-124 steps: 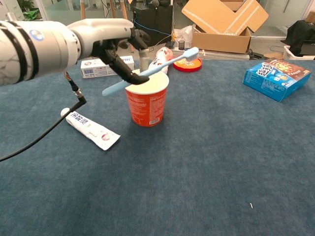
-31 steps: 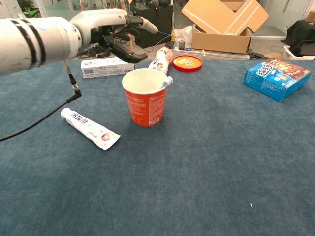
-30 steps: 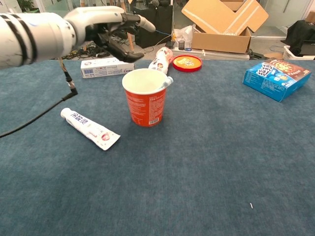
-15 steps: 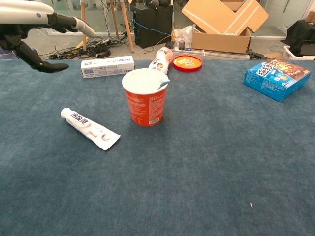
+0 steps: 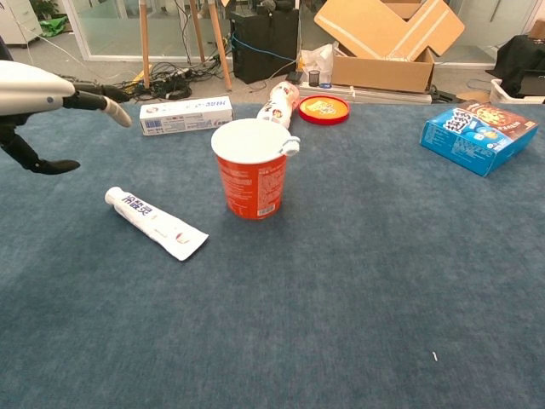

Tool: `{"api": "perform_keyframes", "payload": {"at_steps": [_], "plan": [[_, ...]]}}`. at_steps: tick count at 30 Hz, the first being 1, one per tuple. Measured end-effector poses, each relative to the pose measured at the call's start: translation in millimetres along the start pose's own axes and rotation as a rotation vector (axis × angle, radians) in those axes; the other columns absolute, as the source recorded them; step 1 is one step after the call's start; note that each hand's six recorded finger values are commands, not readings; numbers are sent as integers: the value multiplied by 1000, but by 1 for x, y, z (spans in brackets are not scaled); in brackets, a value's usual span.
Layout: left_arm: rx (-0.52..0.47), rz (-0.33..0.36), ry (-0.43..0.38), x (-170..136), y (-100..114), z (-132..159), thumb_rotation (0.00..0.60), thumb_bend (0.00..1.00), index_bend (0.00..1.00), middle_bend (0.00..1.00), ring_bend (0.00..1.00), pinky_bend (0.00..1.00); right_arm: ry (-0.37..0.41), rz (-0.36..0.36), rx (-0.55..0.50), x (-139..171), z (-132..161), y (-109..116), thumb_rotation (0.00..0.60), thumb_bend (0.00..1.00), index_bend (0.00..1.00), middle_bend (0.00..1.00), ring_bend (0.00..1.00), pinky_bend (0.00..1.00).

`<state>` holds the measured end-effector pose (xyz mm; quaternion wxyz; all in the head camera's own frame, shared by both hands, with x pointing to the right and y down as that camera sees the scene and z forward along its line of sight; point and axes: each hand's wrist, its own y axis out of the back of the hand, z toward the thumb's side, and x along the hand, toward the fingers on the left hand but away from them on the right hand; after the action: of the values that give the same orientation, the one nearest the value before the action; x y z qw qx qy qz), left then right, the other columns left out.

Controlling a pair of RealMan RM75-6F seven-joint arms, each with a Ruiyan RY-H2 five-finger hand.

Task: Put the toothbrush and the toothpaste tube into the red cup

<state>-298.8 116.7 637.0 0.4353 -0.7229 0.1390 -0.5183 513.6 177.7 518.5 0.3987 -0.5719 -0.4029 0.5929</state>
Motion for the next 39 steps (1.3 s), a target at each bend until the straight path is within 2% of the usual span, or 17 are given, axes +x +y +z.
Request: {"api": "perform_keyframes", "payload": {"at_steps": [6, 12, 22, 31, 34, 39], "plan": [[78, -18, -35, 10, -23, 2, 600, 362, 201, 0, 0, 0, -9, 12, 1, -1, -4, -4, 600, 0, 0, 0, 0, 297], [112, -31, -37, 19, -40, 5, 600, 362, 203, 0, 0, 0, -12, 24, 0, -1, -5, -9, 600, 0, 0, 0, 0, 297], [131, -45, -48, 39, -53, 10, 600, 362, 187, 0, 0, 0, -17, 35, -2, -2, -6, -13, 600, 0, 0, 0, 0, 298], [296, -54, -95, 50, -66, 14, 600, 346, 146, 0, 0, 0, -31, 40, -9, -2, -12, -15, 600, 0, 0, 0, 0, 297], [320, -57, -105, 53, -70, 16, 600, 300, 146, 0, 0, 0, -33, 42, -11, -2, -13, -16, 600, 0, 0, 0, 0, 298], [348, -58, -113, 57, -74, 18, 600, 298, 147, 0, 0, 0, -36, 43, -14, -1, -16, -16, 600, 0, 0, 0, 0, 297]]}}
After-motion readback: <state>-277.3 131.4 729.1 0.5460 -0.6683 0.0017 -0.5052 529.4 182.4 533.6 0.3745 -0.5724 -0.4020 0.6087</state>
